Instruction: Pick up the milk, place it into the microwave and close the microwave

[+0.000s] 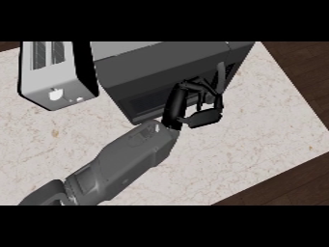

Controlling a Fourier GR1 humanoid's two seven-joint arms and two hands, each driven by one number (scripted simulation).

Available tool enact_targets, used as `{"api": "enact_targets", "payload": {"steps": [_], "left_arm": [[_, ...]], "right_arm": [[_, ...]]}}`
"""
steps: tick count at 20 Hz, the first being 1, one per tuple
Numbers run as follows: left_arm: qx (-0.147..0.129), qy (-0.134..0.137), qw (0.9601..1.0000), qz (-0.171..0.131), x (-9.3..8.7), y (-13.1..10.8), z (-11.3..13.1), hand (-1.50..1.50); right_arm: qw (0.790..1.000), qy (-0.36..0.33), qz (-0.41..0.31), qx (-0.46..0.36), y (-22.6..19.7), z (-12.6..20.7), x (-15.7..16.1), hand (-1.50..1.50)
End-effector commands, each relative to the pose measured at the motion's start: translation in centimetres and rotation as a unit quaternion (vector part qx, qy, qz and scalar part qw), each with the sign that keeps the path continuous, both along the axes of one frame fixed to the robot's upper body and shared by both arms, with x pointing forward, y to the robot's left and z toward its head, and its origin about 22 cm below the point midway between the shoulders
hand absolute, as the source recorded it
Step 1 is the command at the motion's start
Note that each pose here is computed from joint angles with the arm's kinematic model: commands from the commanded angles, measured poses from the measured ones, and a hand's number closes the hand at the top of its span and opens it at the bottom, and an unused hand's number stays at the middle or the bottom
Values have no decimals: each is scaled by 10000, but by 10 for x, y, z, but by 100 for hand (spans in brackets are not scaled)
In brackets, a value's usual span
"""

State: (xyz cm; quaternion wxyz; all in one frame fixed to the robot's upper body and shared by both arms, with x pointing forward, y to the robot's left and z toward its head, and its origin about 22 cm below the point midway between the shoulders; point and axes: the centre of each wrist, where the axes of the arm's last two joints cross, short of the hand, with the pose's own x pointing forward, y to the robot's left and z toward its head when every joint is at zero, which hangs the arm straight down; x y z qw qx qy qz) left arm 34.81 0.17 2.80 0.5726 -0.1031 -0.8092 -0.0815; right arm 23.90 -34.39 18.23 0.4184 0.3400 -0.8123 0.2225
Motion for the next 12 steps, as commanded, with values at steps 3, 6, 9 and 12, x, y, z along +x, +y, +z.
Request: {"api": "enact_targets", "payload": {"steps": [3,6,9,12], "left_arm": [[267,824,9885,1241,12,35,-34,150],[152,995,9879,1176,9,34,-35,150],[109,943,9892,1120,11,34,-34,-150],[148,1043,9883,1101,7,35,-40,-150]], "right_arm": [[10000,-4,-64,15,-5,3,-7,-150],[9999,39,-146,29,-9,5,-10,-150],[9997,118,-191,-72,-12,6,-14,-150],[9997,132,-175,-47,-9,6,-18,-150]]}}
